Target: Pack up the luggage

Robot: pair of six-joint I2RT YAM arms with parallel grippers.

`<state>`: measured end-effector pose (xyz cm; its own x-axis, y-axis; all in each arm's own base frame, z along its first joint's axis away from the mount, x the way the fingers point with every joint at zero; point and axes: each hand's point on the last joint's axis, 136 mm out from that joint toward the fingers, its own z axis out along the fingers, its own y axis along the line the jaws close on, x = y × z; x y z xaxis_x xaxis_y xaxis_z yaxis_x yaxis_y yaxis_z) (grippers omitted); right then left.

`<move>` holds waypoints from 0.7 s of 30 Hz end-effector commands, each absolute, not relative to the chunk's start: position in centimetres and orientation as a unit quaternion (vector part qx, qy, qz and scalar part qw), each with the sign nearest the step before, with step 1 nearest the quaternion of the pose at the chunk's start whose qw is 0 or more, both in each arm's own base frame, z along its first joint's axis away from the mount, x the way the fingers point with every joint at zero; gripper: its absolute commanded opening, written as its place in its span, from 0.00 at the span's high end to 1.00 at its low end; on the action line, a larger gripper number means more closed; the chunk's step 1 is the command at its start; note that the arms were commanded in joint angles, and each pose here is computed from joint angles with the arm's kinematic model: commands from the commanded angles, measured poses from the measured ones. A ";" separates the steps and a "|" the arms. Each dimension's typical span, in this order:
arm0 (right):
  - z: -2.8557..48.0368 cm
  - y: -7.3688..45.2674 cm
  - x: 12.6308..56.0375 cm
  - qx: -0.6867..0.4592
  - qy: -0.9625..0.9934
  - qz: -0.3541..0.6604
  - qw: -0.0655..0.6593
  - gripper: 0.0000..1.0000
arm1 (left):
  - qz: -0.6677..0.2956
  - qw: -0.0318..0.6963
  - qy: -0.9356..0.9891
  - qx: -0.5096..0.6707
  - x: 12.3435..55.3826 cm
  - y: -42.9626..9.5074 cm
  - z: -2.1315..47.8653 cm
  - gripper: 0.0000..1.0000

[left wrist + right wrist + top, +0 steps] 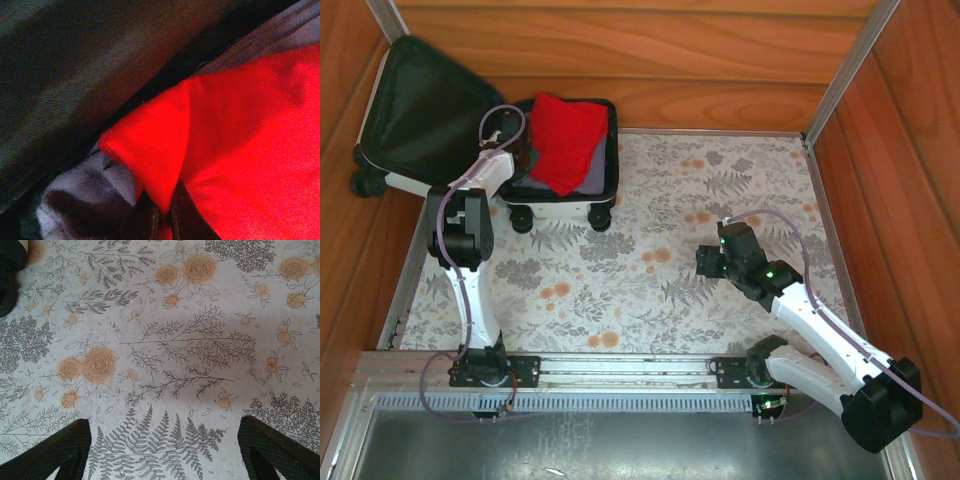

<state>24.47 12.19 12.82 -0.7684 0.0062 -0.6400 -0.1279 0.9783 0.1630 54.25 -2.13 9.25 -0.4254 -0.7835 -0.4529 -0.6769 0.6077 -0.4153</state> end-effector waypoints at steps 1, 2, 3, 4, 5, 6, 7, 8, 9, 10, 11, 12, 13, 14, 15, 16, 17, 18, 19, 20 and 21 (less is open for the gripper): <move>12.7 11.8 24.6 -0.032 0.934 0.091 0.345 0.19 | -0.082 0.330 0.824 -0.454 52.8 -2.0 11.4 1.00; 12.8 11.9 24.6 -0.033 0.933 0.094 0.347 0.19 | -0.083 0.330 0.821 -0.458 52.6 -2.0 11.4 1.00; 12.8 12.0 24.7 -0.033 0.932 0.096 0.348 0.19 | -0.083 0.332 0.819 -0.460 52.4 -2.1 11.5 1.00; 12.9 12.1 24.8 -0.035 0.931 0.098 0.349 0.19 | -0.082 0.333 0.818 -0.461 52.3 -2.2 11.6 1.00; 12.9 12.2 24.8 -0.036 0.931 0.099 0.348 0.19 | -0.081 0.335 0.817 -0.462 52.2 -2.3 11.7 1.00; 12.9 12.2 24.9 -0.037 0.931 0.098 0.349 0.19 | -0.080 0.337 0.816 -0.463 52.2 -2.4 11.8 1.00; 12.9 12.2 24.9 -0.037 0.931 0.098 0.349 0.19 | -0.080 0.339 0.815 -0.463 52.2 -2.5 12.0 1.00; 13.0 12.2 24.9 -0.037 0.931 0.099 0.350 0.19 | -0.080 0.342 0.814 -0.464 52.2 -2.7 12.1 1.00; 13.1 12.3 24.9 -0.037 0.930 0.100 0.351 0.19 | -0.079 0.344 0.812 -0.465 52.2 -2.7 12.3 1.00; 13.1 12.3 24.9 -0.038 0.930 0.101 0.352 0.19 | -0.079 0.346 0.810 -0.466 52.1 -2.8 12.4 1.00; 13.2 12.3 24.9 -0.038 0.929 0.102 0.353 0.19 | -0.077 0.348 0.809 -0.468 52.0 -2.8 12.5 1.00; 13.4 12.3 24.9 -0.038 0.928 0.103 0.355 0.18 | -0.077 0.349 0.807 -0.471 51.9 -2.9 12.6 1.00; 13.5 12.3 25.0 -0.039 0.927 0.104 0.357 0.19 | -0.076 0.349 0.805 -0.474 51.7 -2.9 12.5 1.00; 13.6 12.3 25.0 -0.040 0.926 0.105 0.360 0.19 | -0.075 0.348 0.803 -0.477 51.5 -3.0 12.5 1.00; 13.8 12.3 25.0 -0.041 0.925 0.106 0.362 0.18 | -0.073 0.350 0.802 -0.478 51.3 -3.1 12.5 1.00; 13.9 12.4 25.0 -0.041 0.925 0.106 0.364 0.19 | -0.071 0.350 0.801 -0.481 51.0 -3.1 12.4 1.00; 14.1 12.4 25.0 -0.044 0.924 0.108 0.365 0.18 | -0.070 0.350 0.800 -0.483 50.8 -3.1 12.4 1.00; 14.2 12.5 25.1 -0.044 0.923 0.109 0.366 0.19 | -0.068 0.350 0.799 -0.485 50.5 -3.1 12.4 1.00; 14.2 12.5 25.1 -0.046 0.923 0.110 0.366 0.18 | -0.067 0.350 0.797 -0.488 50.3 -3.2 12.3 1.00; 14.3 12.6 25.1 -0.047 0.923 0.111 0.366 0.18 | -0.066 0.348 0.795 -0.491 50.0 -3.2 12.2 1.00; 14.4 12.6 25.0 -0.047 0.922 0.113 0.367 0.19 | -0.067 0.347 0.794 -0.495 49.7 -3.1 12.1 1.00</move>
<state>24.81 12.47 13.55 -0.7452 -0.0025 -0.6669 -0.1522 0.9742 0.1665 50.82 -3.43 11.11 -0.3227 -0.8113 -0.4875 -0.7167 0.5458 -0.4340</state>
